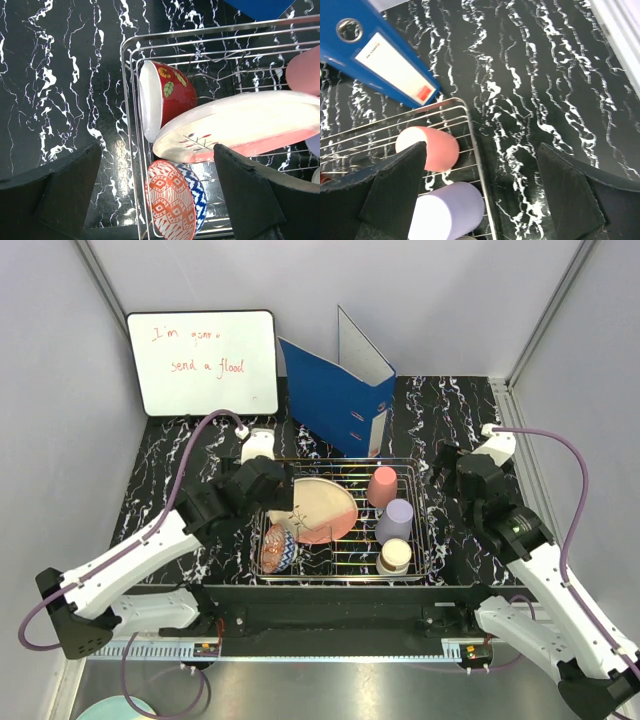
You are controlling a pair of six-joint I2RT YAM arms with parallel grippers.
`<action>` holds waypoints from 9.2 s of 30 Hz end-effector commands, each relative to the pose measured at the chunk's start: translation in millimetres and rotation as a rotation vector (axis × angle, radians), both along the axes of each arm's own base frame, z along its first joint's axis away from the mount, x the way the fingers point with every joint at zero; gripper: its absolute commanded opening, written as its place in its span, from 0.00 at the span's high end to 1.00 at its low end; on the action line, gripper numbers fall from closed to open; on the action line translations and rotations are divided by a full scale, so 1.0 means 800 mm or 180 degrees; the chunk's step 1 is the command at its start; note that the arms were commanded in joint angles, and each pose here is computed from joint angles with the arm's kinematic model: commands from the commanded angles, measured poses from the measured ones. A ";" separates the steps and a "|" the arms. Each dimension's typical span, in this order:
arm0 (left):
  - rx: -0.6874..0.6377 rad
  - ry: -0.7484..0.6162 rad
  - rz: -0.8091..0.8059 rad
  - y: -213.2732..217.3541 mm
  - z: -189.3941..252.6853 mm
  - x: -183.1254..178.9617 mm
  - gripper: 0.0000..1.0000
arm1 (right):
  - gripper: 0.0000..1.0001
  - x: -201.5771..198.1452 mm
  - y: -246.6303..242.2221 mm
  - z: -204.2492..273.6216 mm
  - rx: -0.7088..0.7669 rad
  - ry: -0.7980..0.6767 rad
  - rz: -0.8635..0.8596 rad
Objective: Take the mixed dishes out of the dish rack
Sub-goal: Pick up the bowl from the dish rack, then place the bowl at the center of the board.
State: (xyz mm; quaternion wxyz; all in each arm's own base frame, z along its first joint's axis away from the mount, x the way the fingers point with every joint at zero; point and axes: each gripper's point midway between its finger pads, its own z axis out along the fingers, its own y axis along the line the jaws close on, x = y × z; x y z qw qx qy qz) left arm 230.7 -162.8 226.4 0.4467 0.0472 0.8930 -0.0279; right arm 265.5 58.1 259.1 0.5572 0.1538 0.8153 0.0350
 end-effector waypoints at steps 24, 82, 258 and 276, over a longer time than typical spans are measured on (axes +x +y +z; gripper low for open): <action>-0.0247 0.0248 -0.0828 -0.024 -0.037 -0.056 0.05 | 0.05 -0.022 0.100 0.049 -0.0481 -0.0142 0.0662; -0.0703 0.0622 -0.1084 -0.047 -0.061 -0.125 1.00 | 0.04 -0.022 0.116 0.020 -0.0491 -0.0020 0.0806; -0.0617 -0.1605 -0.0178 0.076 0.185 -0.058 0.01 | 1.00 0.376 -0.234 -0.055 0.0561 0.0903 -0.1853; -0.0467 -0.1300 -0.0251 0.033 0.123 -0.053 0.01 | 1.00 0.421 -0.264 -0.236 0.0940 0.1360 -0.1791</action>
